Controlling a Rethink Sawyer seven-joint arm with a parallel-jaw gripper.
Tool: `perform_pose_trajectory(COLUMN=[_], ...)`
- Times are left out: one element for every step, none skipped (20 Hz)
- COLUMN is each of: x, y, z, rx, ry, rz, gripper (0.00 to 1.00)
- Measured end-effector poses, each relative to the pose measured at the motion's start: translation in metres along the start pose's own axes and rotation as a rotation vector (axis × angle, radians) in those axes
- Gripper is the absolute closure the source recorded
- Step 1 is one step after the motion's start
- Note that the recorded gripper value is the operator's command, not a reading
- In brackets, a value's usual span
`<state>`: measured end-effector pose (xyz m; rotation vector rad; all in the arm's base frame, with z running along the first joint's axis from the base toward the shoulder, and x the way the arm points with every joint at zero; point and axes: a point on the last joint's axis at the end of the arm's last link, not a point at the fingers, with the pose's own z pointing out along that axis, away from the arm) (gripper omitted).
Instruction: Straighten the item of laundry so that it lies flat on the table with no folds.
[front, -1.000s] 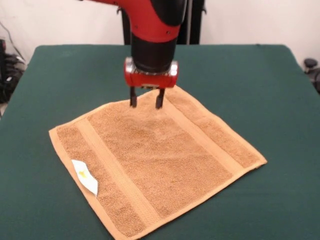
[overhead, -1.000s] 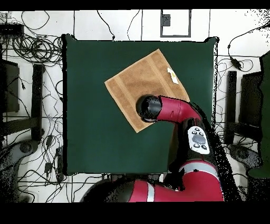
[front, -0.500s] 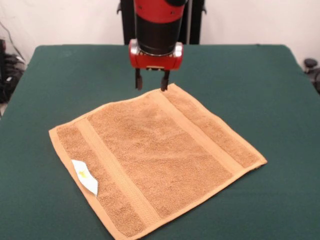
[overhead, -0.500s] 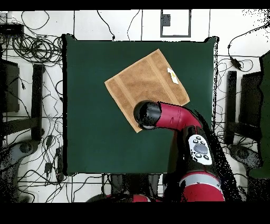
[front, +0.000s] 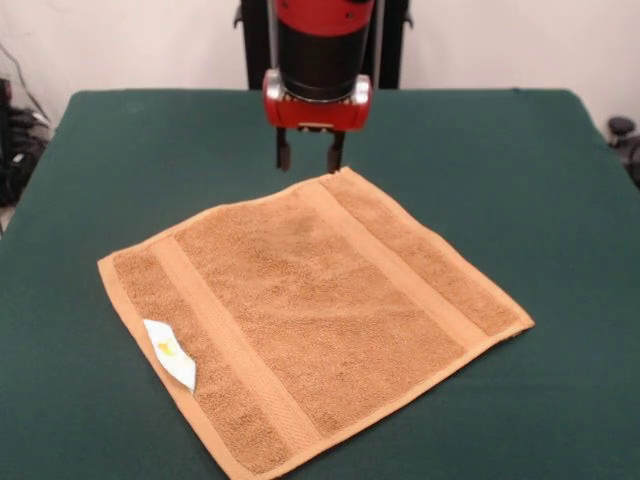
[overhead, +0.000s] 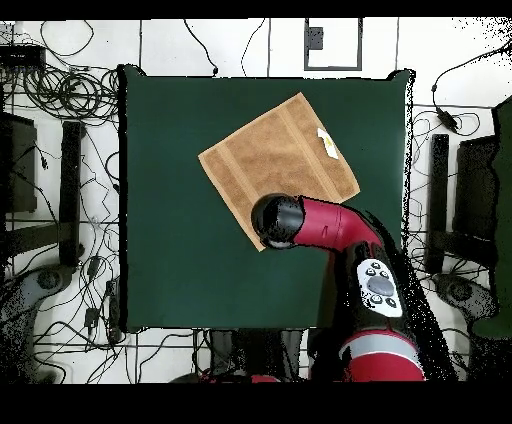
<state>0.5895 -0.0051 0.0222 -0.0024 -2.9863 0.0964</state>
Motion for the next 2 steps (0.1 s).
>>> perform_pose_trajectory(x=[0.0000,-0.0001], y=[0.0002,0.0005], z=[0.0000,0.0000], rx=[-0.001,-0.001], ry=[0.000,0.000], rz=[0.000,0.001], gripper=[0.00,0.00])
